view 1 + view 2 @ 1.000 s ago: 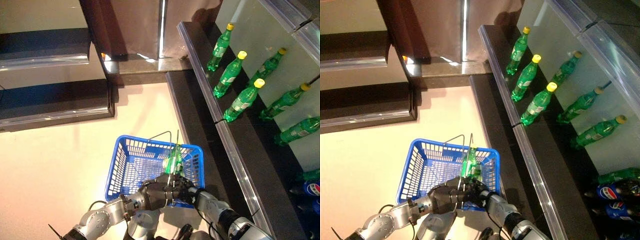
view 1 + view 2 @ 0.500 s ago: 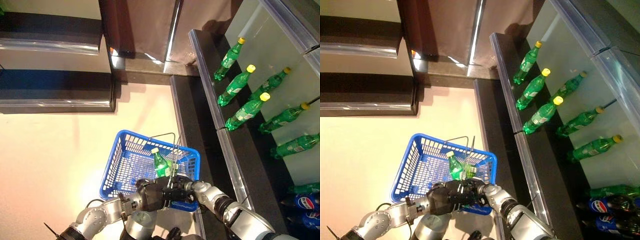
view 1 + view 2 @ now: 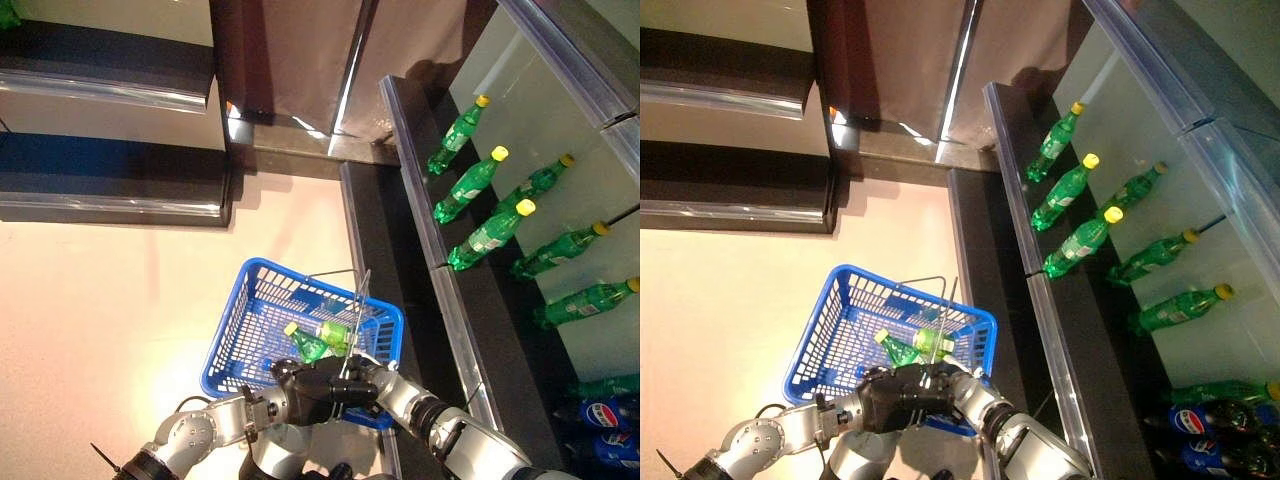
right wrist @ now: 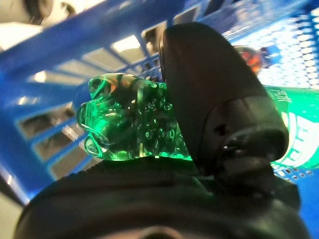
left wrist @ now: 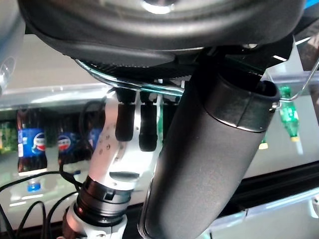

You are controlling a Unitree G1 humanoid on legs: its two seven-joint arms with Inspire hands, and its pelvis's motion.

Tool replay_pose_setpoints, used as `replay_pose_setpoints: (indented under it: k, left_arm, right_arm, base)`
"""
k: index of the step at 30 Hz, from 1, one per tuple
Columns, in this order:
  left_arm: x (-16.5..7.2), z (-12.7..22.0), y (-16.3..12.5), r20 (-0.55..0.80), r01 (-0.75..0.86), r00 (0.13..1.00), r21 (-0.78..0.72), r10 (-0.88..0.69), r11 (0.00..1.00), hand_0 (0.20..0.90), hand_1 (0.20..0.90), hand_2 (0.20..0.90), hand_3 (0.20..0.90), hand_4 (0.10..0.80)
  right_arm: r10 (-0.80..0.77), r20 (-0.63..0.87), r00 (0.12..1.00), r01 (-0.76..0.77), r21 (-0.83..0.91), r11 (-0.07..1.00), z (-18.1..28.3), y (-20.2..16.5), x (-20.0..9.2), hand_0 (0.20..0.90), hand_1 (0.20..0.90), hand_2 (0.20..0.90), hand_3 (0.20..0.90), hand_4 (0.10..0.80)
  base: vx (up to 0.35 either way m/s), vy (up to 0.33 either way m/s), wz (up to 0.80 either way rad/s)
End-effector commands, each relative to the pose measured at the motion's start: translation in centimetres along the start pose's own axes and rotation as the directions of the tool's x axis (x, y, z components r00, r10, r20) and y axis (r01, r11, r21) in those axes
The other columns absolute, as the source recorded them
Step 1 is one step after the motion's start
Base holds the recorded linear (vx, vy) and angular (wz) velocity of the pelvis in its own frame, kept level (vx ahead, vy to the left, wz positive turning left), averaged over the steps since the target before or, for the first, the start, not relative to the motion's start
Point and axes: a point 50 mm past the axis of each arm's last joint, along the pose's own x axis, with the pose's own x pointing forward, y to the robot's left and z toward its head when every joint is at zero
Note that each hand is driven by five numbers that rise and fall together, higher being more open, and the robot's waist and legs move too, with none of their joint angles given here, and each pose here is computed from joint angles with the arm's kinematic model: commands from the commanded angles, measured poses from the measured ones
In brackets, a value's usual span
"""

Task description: Pick up the drink and place into the basket.

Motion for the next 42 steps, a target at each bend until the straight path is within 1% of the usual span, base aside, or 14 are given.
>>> replay_pose_setpoints:
  k: [1,3,6,7,9,10,11,13,14,15,16,25,33,42]
  left_arm:
    - [3.1,-2.5,-14.0,0.045,0.749,0.662,-0.067,-0.748,0.659,0.300,0.300,0.300,0.200,0.100]
    - [3.3,-2.8,-14.0,0.044,0.747,0.664,-0.087,-0.746,0.659,0.300,0.300,0.300,0.200,0.100]
    - [3.5,-3.3,-14.1,0.048,0.743,0.666,-0.139,-0.745,0.655,0.300,0.300,0.300,0.200,0.100]
    - [3.6,-3.6,-14.2,0.050,0.742,0.665,-0.156,-0.745,0.652,0.300,0.300,0.300,0.200,0.100]
    - [3.7,-4.0,-14.3,0.054,0.741,0.665,-0.171,-0.745,0.649,0.300,0.300,0.300,0.200,0.100]
    - [3.7,-4.1,-14.3,0.057,0.741,0.665,-0.176,-0.744,0.648,0.300,0.300,0.300,0.200,0.100]
    - [3.8,-4.3,-14.3,0.062,0.739,0.667,-0.187,-0.743,0.648,0.300,0.300,0.300,0.200,0.100]
    - [3.9,-4.5,-14.2,0.066,0.737,0.667,-0.200,-0.742,0.645,0.300,0.300,0.300,0.200,0.100]
    - [3.9,-4.6,-14.2,0.070,0.737,0.667,-0.206,-0.742,0.643,0.300,0.300,0.300,0.200,0.100]
    - [3.9,-4.7,-14.2,0.075,0.737,0.668,-0.210,-0.741,0.643,0.300,0.300,0.300,0.200,0.100]
    - [3.9,-4.8,-14.2,0.081,0.736,0.668,-0.217,-0.740,0.641,0.300,0.300,0.300,0.200,0.100]
    - [4.1,-5.3,-14.1,0.119,0.732,0.673,-0.242,-0.730,0.637,0.300,0.300,0.300,0.200,0.100]
    - [4.0,-5.0,-13.8,0.162,0.726,0.684,-0.243,-0.712,0.643,0.300,0.300,0.300,0.200,0.100]
    - [3.1,-2.9,-12.5,0.267,0.665,0.736,-0.109,-0.623,0.739,0.300,0.300,0.300,0.200,0.100]
  right_arm:
    - [-0.093,0.028,0.995,0.096,-0.123,0.988,2.3,-1.3,0.1,0.300,0.300,0.300,0.200,0.100]
    - [-0.100,0.018,0.995,0.101,-0.112,0.989,2.2,-1.2,0.1,0.300,0.300,0.300,0.200,0.100]
    - [-0.117,-0.024,0.993,0.112,-0.147,0.983,1.5,-1.0,0.2,0.300,0.300,0.300,0.200,0.100]
    - [-0.128,-0.047,0.991,0.119,-0.153,0.981,1.0,-0.8,0.2,0.319,0.319,0.319,0.222,0.122]
    - [-0.142,-0.066,0.988,0.129,-0.162,0.978,0.5,-0.6,0.2,0.331,0.331,0.331,0.236,0.136]
    - [-0.144,-0.073,0.987,0.130,-0.166,0.977,0.4,-0.5,0.2,0.316,0.316,0.316,0.219,0.119]
    - [-0.139,-0.086,0.987,0.122,-0.178,0.976,0.0,-0.4,0.2,0.316,0.316,0.316,0.219,0.119]
    - [-0.134,-0.097,0.986,0.115,-0.178,0.977,-0.3,-0.1,0.2,0.427,0.427,0.427,0.348,0.248]
    - [-0.137,-0.098,0.986,0.119,-0.174,0.978,-0.6,0.1,0.2,0.458,0.458,0.458,0.384,0.284]
    - [-0.140,-0.093,0.986,0.122,-0.173,0.977,-0.7,0.2,0.2,0.564,0.564,0.564,0.507,0.407]
    - [-0.140,-0.093,0.986,0.123,-0.171,0.978,-1.0,0.4,0.2,0.900,0.900,0.900,0.900,0.800]
    - [-0.139,-0.092,0.986,0.124,-0.148,0.981,-2.1,1.1,0.1,0.900,0.900,0.900,0.900,0.800]
    - [-0.191,-0.055,0.980,0.185,-0.094,0.978,-2.1,0.5,0.1,0.900,0.900,0.900,0.900,0.800]
    - [-0.310,0.013,0.951,0.309,0.048,0.950,-1.4,-1.5,-0.3,0.900,0.900,0.900,0.900,0.800]
  base:
    - [0.111,0.020,0.01]
    - [0.099,0.021,0.02]
    - [0.138,0.049,0.04]
    - [0.083,0.056,0.04]
    - [0.099,0.057,0.03]
    - [0.096,0.053,0.02]
    - [0.063,0.067,0.02]
    - [0.067,0.044,0.02]
    - [0.051,0.030,0.02]
    - [0.082,0.050,0.02]
    - [0.073,0.045,0.01]
    - [0.039,0.038,0.00]
    - [0.004,0.014,0.00]
    - [-0.079,0.005,-0.11]
